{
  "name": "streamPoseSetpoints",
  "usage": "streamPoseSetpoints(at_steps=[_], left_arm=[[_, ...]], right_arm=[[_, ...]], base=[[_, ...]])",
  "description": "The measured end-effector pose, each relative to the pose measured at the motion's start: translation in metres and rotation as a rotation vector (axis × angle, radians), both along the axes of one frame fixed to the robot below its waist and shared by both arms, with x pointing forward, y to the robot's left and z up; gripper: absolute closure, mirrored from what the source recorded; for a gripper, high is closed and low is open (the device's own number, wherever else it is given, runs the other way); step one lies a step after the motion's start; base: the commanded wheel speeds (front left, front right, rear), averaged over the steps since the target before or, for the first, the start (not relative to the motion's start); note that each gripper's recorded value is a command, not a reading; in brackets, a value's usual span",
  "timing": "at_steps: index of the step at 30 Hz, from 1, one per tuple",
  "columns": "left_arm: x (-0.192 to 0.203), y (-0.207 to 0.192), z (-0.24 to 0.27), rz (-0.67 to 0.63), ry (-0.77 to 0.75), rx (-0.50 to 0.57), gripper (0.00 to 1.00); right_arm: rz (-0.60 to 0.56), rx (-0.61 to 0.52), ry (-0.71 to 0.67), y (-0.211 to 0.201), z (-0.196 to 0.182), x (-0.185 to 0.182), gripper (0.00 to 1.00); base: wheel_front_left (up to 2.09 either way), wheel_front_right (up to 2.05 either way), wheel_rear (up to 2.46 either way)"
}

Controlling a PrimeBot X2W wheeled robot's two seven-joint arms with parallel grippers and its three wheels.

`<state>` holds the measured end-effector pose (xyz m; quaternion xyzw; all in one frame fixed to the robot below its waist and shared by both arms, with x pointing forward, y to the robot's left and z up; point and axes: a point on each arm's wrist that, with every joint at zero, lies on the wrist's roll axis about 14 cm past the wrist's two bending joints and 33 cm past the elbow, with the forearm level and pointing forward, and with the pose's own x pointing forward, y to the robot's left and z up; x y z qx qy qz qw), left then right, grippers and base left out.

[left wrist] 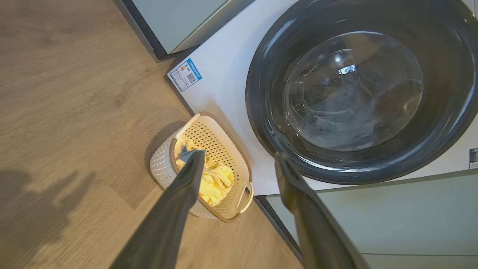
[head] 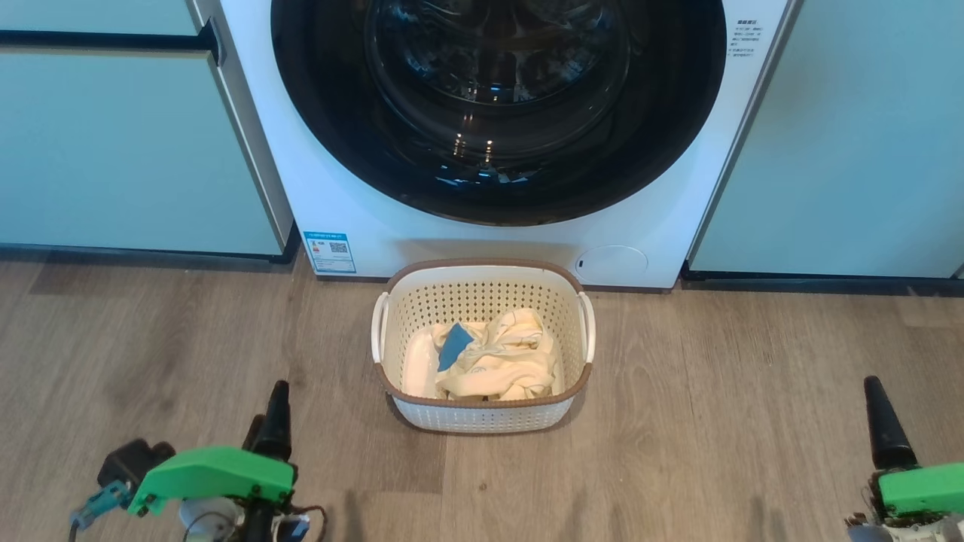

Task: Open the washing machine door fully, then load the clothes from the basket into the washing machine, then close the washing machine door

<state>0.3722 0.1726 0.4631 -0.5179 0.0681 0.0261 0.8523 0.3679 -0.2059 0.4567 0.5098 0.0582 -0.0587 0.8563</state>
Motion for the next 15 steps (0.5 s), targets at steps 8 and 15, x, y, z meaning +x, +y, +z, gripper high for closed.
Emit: streamPoseSetpoints(at_steps=[8,15], left_arm=[[0.003,-0.009,0.007,-0.046,-0.029,0.17,0.0],[0.007,-0.012,0.012,-0.065,-0.052,0.284,0.0]], right_arm=[[0.027,-0.212,-0.02,-0.002,0.008,0.002,0.0],[0.049,-0.335,-0.029,-0.001,0.011,0.003,0.0]], base=[[0.0,0.0,0.0],[0.0,0.0,0.0]])
